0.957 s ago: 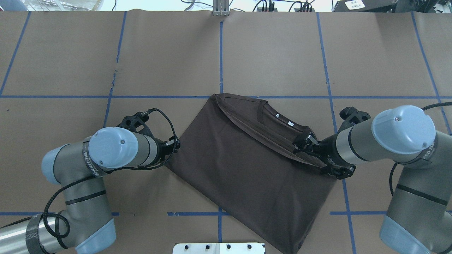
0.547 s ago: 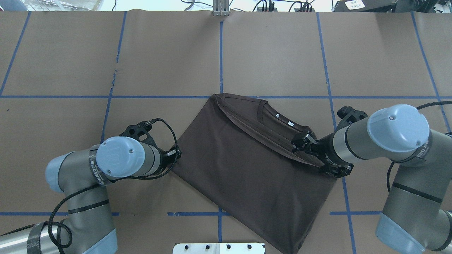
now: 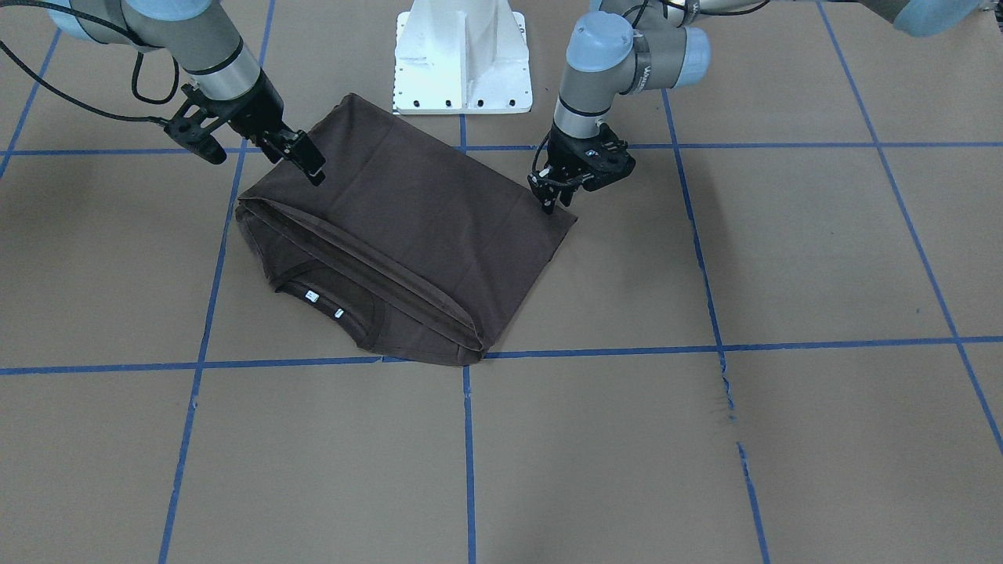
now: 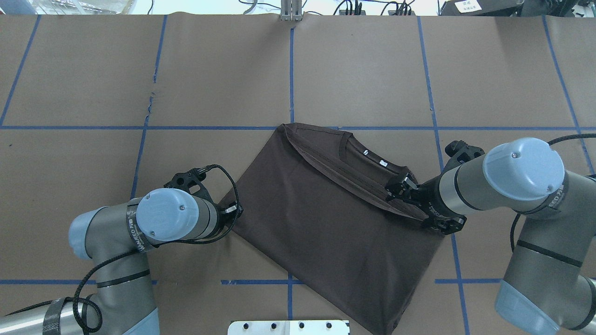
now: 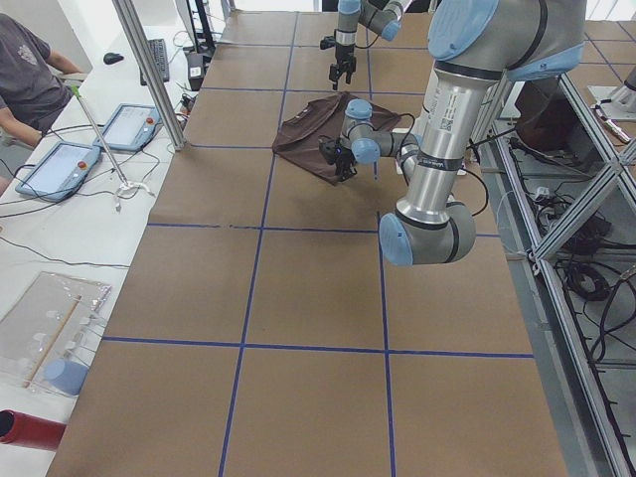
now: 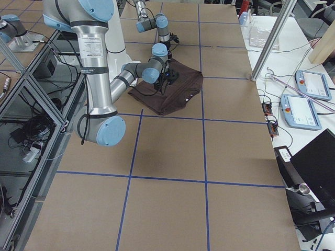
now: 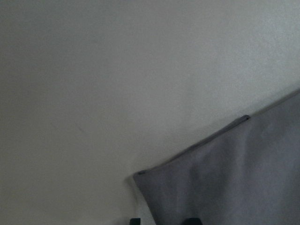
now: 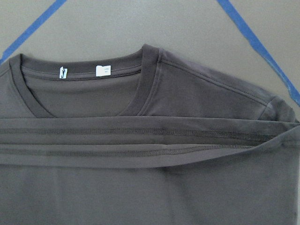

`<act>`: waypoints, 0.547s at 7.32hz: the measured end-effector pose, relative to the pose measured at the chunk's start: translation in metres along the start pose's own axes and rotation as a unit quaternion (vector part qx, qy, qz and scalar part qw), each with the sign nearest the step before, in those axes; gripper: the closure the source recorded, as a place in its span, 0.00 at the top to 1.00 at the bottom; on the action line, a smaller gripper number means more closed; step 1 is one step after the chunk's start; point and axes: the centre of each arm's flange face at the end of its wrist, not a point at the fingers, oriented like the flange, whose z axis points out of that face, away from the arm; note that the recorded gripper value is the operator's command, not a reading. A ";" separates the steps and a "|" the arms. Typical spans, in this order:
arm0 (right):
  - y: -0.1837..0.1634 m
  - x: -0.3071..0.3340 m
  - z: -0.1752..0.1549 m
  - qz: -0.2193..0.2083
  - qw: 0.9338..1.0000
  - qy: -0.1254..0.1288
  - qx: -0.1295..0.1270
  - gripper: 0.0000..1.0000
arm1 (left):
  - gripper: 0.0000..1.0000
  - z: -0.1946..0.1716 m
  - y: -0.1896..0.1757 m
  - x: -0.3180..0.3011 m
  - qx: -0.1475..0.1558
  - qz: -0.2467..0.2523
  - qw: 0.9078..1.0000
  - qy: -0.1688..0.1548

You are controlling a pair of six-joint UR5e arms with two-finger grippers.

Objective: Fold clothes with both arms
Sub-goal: 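Move the right gripper to the collar corner while the left gripper reaches the opposite edge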

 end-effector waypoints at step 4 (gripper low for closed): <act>-0.002 0.003 -0.001 0.002 1.000 0.003 -0.001 1.00 | 0.00 0.000 -0.005 0.002 0.003 0.001 1.000 0.001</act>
